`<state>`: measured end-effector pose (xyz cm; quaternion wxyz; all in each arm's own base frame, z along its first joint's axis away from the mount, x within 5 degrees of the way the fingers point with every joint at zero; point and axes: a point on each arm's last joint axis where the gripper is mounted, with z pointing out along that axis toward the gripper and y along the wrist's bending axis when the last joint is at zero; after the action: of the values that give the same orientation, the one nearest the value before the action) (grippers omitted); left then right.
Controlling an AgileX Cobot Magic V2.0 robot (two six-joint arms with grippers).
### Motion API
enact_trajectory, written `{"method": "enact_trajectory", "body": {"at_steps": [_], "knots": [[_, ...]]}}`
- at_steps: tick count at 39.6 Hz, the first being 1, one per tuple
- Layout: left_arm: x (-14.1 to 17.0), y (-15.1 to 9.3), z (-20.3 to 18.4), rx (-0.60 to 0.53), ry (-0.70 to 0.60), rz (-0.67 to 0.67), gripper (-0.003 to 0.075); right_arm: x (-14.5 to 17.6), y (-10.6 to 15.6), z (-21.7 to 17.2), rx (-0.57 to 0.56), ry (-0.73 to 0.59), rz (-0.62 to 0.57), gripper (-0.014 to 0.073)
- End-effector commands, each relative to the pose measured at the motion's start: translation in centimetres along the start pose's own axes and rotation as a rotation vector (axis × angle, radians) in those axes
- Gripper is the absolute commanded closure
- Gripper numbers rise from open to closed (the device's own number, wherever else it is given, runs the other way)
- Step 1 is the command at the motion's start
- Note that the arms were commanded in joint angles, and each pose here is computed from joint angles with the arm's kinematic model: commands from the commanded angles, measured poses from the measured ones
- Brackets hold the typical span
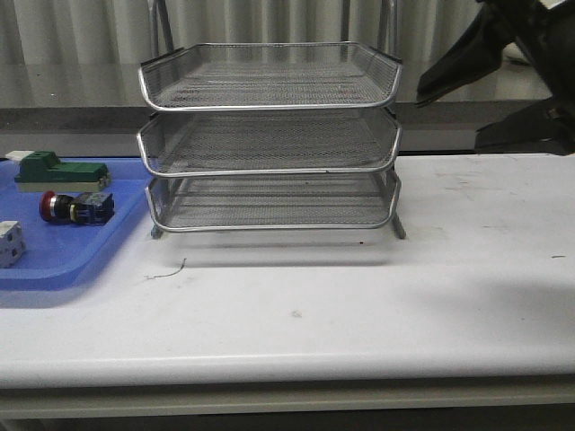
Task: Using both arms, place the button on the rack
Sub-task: 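Reach the right gripper down to the front rim of the middle wire tray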
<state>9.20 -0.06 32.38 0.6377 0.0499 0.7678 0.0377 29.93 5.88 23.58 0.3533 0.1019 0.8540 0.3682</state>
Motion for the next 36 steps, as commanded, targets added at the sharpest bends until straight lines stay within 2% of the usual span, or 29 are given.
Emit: {"method": "enact_trajectory", "body": {"at_steps": [1,7,15,32,36], "knots": [[-1.7,0.2,-0.2,-0.010,-0.098,-0.010,0.0167,-1.2,1.6,1.0,-0.079,-0.029,-0.010,0.0017],[-1.7,0.2,-0.2,-0.010,-0.098,-0.010,0.0167,-1.5,2.5,3.5,-0.104,0.009,-0.032,0.0025],[-1.7,0.2,-0.2,-0.010,-0.098,-0.010,0.0167,-1.8,1.8,5.4,-0.083,0.023,-0.022,0.0142],[-1.7,0.2,-0.2,-0.010,-0.098,-0.010,0.0167,-3.1,1.3,7.7,-0.084,0.020,-0.012,0.0148],[-1.7,0.2,-0.2,-0.010,-0.098,-0.010,0.0167,-3.0,1.0,8.2,-0.093,0.036,0.003,0.0220]]}}
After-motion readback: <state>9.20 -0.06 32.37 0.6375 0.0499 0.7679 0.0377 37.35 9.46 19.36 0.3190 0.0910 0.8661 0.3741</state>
